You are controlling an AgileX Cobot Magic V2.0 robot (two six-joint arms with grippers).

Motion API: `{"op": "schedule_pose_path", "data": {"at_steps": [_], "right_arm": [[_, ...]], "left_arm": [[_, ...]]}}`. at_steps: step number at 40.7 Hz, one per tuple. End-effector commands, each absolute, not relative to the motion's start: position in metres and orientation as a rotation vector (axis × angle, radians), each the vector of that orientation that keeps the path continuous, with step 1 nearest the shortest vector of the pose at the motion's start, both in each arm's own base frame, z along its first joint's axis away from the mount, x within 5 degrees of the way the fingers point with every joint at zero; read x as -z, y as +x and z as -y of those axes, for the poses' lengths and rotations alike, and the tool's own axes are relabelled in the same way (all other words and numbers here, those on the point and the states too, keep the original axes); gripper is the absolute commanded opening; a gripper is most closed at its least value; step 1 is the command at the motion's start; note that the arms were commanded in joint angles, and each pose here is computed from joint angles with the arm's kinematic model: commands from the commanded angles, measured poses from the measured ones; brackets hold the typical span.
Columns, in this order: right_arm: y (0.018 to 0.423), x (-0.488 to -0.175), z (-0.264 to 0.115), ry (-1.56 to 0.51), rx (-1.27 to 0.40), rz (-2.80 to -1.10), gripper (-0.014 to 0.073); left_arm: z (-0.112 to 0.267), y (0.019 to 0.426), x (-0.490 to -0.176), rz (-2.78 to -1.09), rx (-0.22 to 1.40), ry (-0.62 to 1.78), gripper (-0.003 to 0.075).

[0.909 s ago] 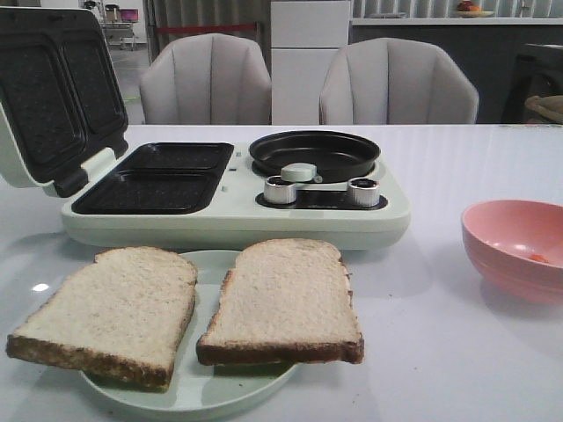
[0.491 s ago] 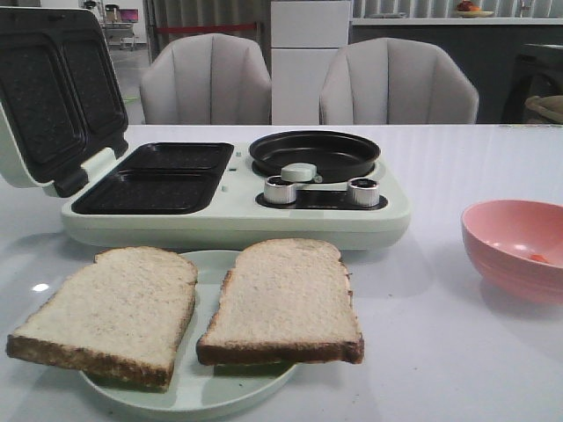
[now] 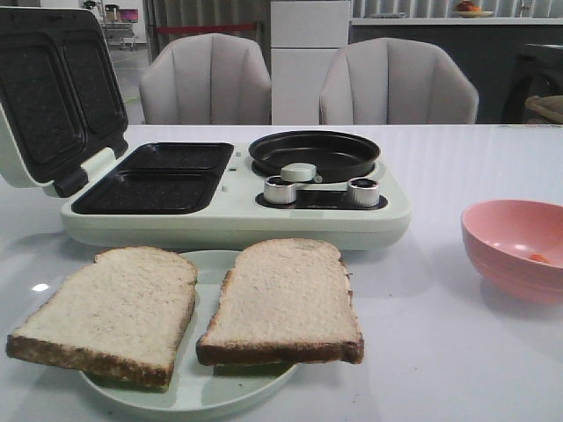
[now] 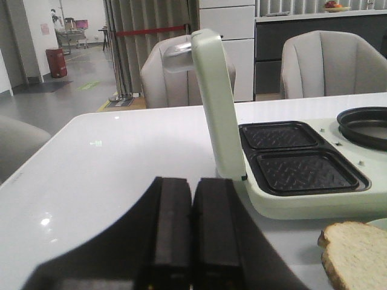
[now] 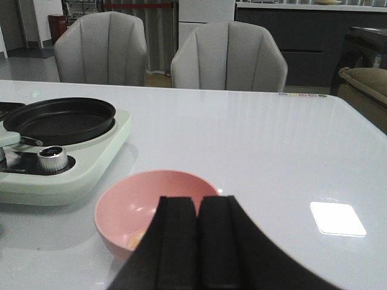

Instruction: Make breakfast with bread and shrimp

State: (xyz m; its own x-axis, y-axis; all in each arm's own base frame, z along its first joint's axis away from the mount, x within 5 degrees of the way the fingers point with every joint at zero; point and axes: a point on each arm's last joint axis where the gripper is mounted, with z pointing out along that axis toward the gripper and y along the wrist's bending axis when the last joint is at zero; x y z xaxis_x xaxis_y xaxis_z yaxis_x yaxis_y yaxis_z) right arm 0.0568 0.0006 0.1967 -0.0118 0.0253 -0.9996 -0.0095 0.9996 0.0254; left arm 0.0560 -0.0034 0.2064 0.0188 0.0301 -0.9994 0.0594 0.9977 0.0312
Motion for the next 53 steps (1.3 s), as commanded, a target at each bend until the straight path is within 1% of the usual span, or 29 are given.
{"op": "schedule_pose_path", "data": {"at_steps": [1, 6, 11, 17, 21, 25, 28, 31, 36, 43, 48, 53], "right_arm": [[0.054, -0.215, 0.0, 0.006, -0.021, -1.425, 0.0045], [0.05, -0.23, 0.0, 0.023, -0.039, -1.347, 0.0045], [0.042, -0.261, 0.0, 0.037, -0.06, -1.292, 0.0045], [0.026, -0.306, 0.0, 0.032, -0.064, -1.235, 0.0045], [0.024, -0.331, -0.001, 0.029, -0.064, -1.249, 0.0045], [0.028, -0.353, -0.001, 0.028, -0.065, -1.3, 0.0045], [0.033, -0.365, -0.001, 0.027, -0.065, -1.354, 0.0045], [0.043, -0.376, -0.002, 0.026, -0.066, -1.432, 0.0045], [0.063, -0.375, -0.002, 0.026, -0.066, -1.583, 0.0045], [0.091, -0.354, -0.003, 0.028, -0.066, -1.8, 0.0045], [0.103, -0.337, -0.003, 0.029, -0.066, -1.959, 0.0045], [0.115, -0.323, -0.003, 0.032, -0.065, -2.046, 0.0045]], "left_arm": [[0.003, 0.055, -0.21, -1.424, 0.046, 0.049, 0.0101], [0.003, 0.053, -0.221, -1.392, 0.055, 0.04, 0.0101], [0.003, 0.048, -0.245, -1.358, 0.058, 0.04, 0.0101], [0.003, 0.037, -0.278, -1.309, 0.066, 0.038, 0.0101], [0.002, 0.025, -0.304, -1.268, 0.066, 0.041, 0.0101], [0.002, 0.014, -0.33, -1.246, 0.063, 0.046, 0.0101], [0.001, 0.011, -0.346, -1.277, 0.05, 0.056, 0.0101], [0.002, 0.014, -0.358, -1.343, 0.045, 0.063, 0.0101], [0.003, 0.032, -0.366, -1.519, 0.045, 0.074, 0.0101], [0.005, 0.064, -0.351, -1.756, 0.046, 0.085, 0.0101], [0.007, 0.081, -0.34, -1.858, 0.05, 0.087, 0.0101], [0.009, 0.092, -0.334, -1.924, 0.079, 0.078, 0.0101]]}}
